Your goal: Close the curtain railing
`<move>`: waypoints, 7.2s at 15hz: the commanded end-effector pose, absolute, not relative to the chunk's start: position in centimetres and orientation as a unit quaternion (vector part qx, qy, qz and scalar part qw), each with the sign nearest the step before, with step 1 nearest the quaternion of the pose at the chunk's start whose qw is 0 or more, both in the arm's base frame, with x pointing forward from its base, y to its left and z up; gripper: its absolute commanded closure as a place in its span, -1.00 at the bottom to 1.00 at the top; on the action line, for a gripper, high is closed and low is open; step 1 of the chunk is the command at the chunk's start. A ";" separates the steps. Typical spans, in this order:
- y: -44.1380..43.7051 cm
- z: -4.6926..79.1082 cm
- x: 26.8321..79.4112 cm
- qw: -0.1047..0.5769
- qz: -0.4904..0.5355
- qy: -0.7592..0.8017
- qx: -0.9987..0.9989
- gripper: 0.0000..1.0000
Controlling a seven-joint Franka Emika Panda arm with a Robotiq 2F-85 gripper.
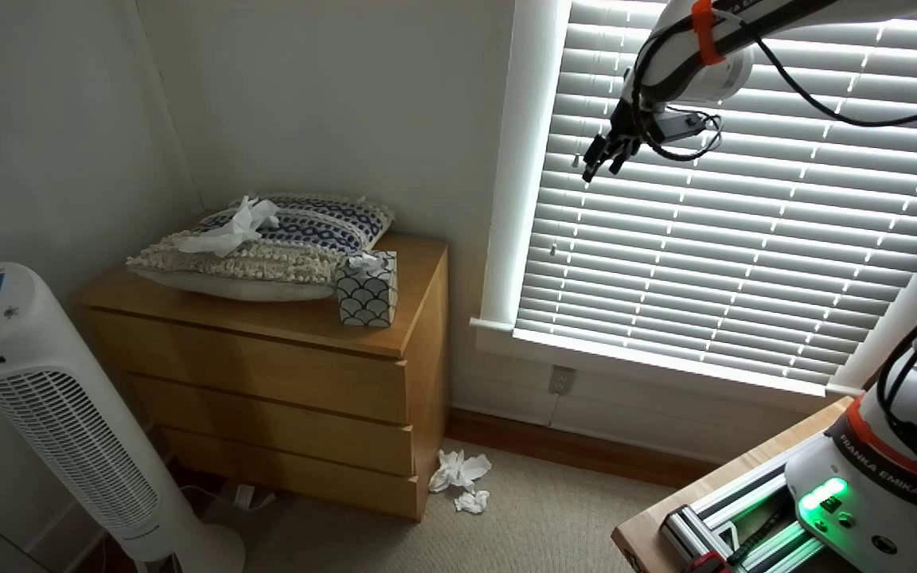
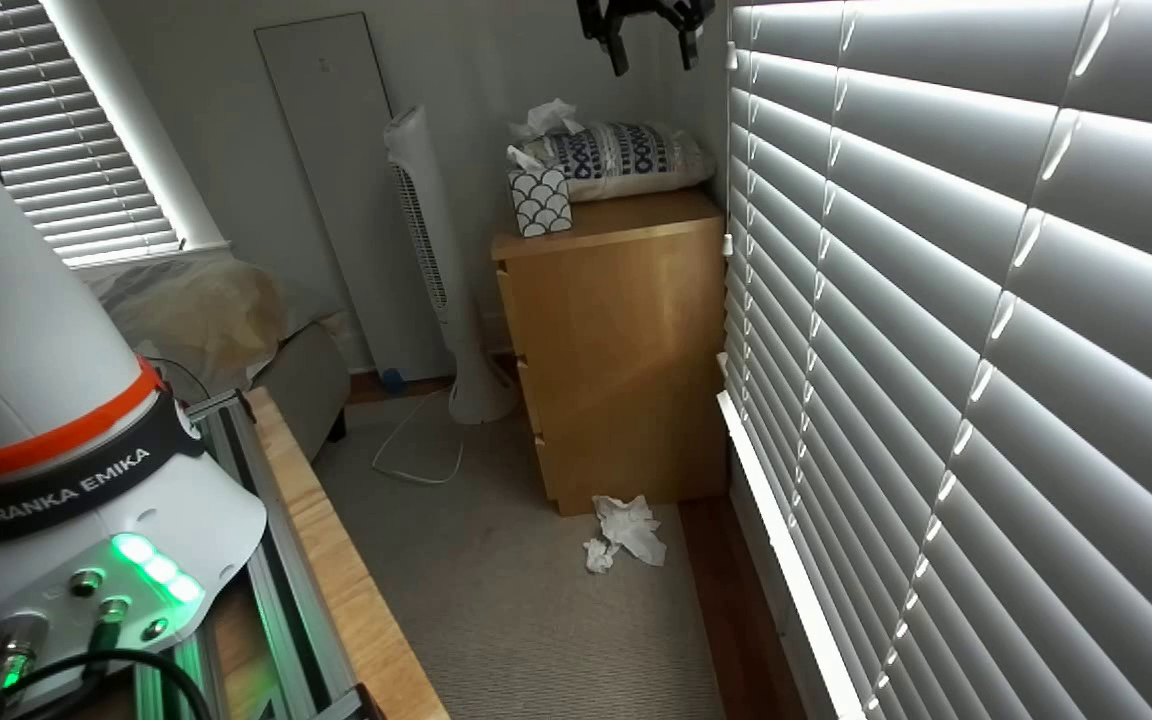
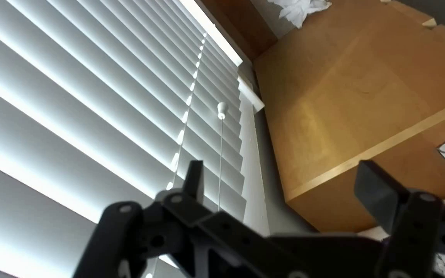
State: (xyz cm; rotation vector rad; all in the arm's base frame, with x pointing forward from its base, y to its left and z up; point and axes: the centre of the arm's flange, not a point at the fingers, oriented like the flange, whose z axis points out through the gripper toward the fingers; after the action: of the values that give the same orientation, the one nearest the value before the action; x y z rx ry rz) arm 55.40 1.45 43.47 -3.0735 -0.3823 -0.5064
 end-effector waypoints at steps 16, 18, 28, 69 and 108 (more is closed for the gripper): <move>1.0 42.0 59.8 0.016 -0.230 -0.125 -0.965 -1.00; 0.8 41.8 60.3 0.018 -0.245 -0.118 -0.962 -1.00; 0.5 41.0 62.2 0.021 -0.296 -0.100 -0.950 0.01; 0.3 20.4 57.3 -0.010 -0.084 0.005 -0.996 0.90; -0.2 11.7 63.0 -0.018 -0.067 0.001 -0.998 0.09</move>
State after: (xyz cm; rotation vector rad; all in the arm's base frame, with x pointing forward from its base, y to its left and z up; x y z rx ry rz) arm 62.81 -0.74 12.83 -3.1603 0.0041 -0.2685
